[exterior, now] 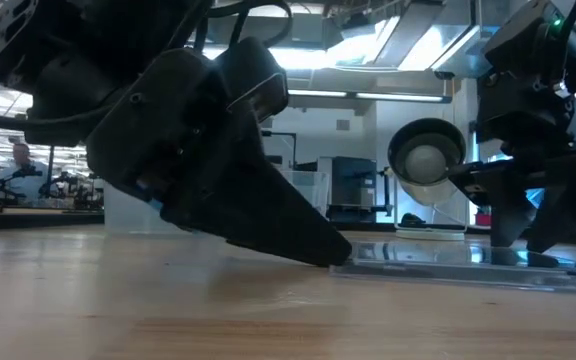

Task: Pick & place jewel cases by type
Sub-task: Put the right black cd case into the right transparent bin

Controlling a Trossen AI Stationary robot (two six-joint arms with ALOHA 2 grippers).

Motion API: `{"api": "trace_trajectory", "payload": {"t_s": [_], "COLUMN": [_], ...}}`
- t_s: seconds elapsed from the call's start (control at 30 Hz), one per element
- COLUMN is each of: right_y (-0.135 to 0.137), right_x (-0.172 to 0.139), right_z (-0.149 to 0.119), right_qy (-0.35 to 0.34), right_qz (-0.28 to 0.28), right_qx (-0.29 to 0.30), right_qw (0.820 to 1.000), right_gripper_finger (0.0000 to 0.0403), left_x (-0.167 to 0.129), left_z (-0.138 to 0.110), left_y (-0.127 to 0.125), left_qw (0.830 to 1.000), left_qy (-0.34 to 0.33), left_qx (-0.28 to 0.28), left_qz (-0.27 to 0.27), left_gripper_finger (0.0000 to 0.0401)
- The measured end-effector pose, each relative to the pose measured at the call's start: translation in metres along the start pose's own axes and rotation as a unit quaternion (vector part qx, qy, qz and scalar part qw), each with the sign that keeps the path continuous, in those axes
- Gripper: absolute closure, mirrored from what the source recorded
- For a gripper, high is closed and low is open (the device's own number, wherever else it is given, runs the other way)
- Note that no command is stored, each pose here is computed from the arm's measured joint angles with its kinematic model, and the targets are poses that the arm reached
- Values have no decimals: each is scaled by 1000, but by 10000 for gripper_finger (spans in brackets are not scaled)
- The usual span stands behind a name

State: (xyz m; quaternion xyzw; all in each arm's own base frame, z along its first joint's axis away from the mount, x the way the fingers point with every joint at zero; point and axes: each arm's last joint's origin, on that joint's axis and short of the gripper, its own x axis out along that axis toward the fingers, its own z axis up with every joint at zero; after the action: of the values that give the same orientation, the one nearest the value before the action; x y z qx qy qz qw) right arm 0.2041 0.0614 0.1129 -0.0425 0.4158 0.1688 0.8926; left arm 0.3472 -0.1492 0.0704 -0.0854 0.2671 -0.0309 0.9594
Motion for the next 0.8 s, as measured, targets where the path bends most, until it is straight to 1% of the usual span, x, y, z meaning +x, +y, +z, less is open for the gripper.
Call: {"api": "trace_trajectory", "payload": {"t_s": [0.2, 0.33, 0.4, 0.6, 0.67, 0.8], "right_y": [8, 16, 19, 25, 26, 26], "right_x": [0, 1, 1, 2, 5, 14], "right_z": [1, 2, 2, 1, 1, -2], "right_qy": [-5, -6, -6, -5, -5, 4], "right_qz": [24, 63, 69, 78, 79, 81], "right_qx": [-11, -22, -17, -13, -14, -14], "right_qw": [1000, 998, 997, 997, 997, 997], "right_gripper_finger": [263, 263, 263, 263, 263, 263], "left_x": [0, 1, 1, 4, 5, 6], "left_z": [-3, -3, -3, -2, 0, 2], "left_y": [2, 4, 6, 16, 20, 29], "left_qw": [1000, 1000, 1000, 996, 995, 995], "left_qy": [14, 20, 22, 24, 24, 25], "left_qx": [2, 4, 14, 79, 87, 86], "left_qz": [13, 16, 17, 36, 41, 47], "left_gripper_finger": [67, 67, 67, 67, 67, 67]}}
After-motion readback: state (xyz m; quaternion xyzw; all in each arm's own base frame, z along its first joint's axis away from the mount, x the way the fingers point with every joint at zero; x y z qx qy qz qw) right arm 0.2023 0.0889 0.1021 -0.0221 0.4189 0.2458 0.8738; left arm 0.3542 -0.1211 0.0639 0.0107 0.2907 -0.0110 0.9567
